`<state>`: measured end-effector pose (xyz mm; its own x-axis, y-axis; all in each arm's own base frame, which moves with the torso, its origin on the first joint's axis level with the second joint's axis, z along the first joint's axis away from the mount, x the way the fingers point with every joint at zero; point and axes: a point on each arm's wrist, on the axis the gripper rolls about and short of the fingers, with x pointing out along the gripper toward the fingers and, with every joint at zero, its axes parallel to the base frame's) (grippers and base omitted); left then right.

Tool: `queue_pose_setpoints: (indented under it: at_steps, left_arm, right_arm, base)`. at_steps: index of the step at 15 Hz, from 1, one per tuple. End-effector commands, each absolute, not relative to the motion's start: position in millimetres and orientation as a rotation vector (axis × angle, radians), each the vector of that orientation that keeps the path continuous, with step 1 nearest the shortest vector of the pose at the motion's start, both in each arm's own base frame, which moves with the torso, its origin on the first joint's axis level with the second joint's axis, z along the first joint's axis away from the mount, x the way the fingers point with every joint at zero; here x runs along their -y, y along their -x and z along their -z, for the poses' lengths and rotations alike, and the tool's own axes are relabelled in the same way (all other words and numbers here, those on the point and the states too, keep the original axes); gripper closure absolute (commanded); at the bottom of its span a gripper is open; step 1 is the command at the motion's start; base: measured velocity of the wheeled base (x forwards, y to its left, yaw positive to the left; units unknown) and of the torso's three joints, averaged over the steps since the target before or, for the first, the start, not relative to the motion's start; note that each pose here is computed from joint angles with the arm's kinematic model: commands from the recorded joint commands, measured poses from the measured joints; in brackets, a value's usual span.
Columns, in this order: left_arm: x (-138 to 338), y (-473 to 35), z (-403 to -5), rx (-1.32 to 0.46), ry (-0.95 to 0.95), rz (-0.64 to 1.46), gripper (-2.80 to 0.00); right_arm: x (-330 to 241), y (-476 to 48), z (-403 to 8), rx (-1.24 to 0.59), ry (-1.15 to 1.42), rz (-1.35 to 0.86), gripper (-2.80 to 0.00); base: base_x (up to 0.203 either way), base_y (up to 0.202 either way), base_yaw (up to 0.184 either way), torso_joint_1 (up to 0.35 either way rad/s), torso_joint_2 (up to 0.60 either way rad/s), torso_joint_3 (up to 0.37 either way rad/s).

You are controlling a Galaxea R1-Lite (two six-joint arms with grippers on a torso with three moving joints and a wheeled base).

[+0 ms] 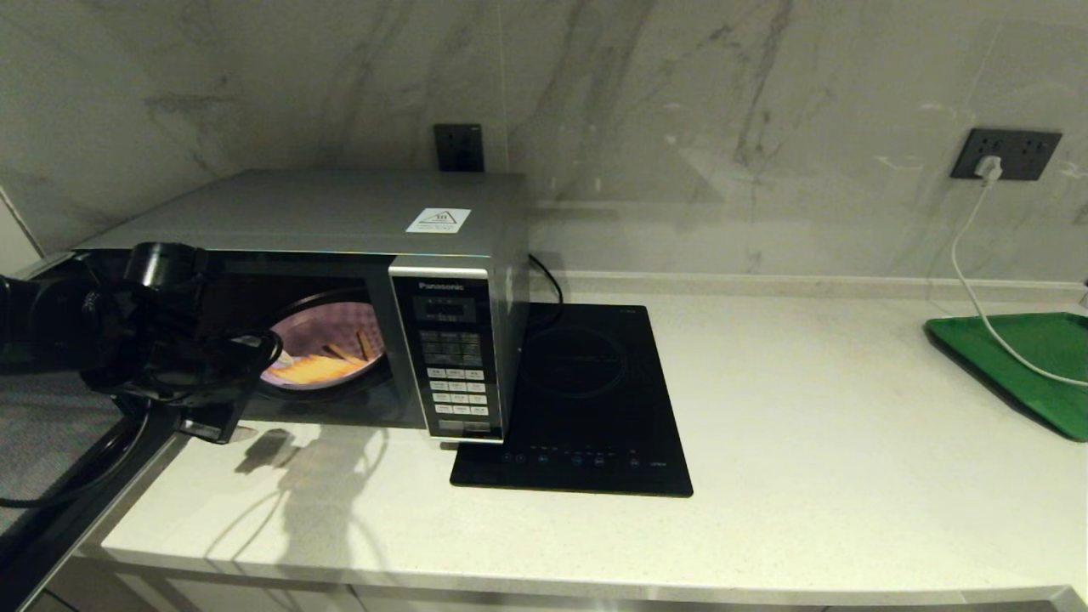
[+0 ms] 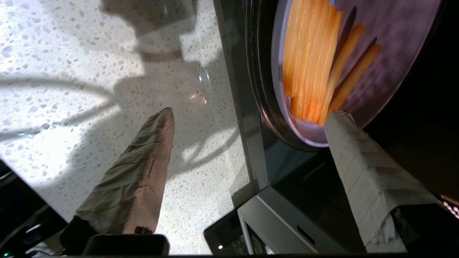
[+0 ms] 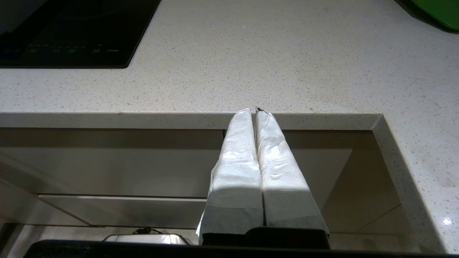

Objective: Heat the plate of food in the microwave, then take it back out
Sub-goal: Take the plate out of the microwave

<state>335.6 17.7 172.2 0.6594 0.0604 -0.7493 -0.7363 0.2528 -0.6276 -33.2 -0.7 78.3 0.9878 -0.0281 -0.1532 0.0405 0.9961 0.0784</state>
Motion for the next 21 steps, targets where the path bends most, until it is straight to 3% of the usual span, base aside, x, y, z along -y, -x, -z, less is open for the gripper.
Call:
queue_pose_setpoints:
  at_steps: [1, 17, 19, 21]
  left_arm:
    - [-19, -345, -162, -0.700, 1.209, -0.624, -2.80]
    - [-13, -359, -138, -0.768, 1.175, -0.645, -2.80]
    - [-9, -359, -138, -0.773, 1.169, -0.638, 0.00]
    - [-8, -359, -137, -0.778, 1.167, -0.635, 0.00]
  right_arm:
    - [1, 33, -78, -0.154, -0.082, 0.034, 0.00]
    - [1, 33, -78, -0.154, -0.082, 0.036, 0.00]
    - [1, 33, -78, -0.154, -0.082, 0.035, 0.00]
    - [1, 33, -78, -0.154, -0.082, 0.035, 0.00]
  base:
    - [0.000, 0.000, 0.000, 0.000, 0.00, 0.000]
    - [0.000, 0.000, 0.000, 0.000, 0.00, 0.000]
    - [0.000, 0.000, 0.000, 0.000, 0.00, 0.000]
    - [0.000, 0.000, 0.000, 0.000, 0.00, 0.000]
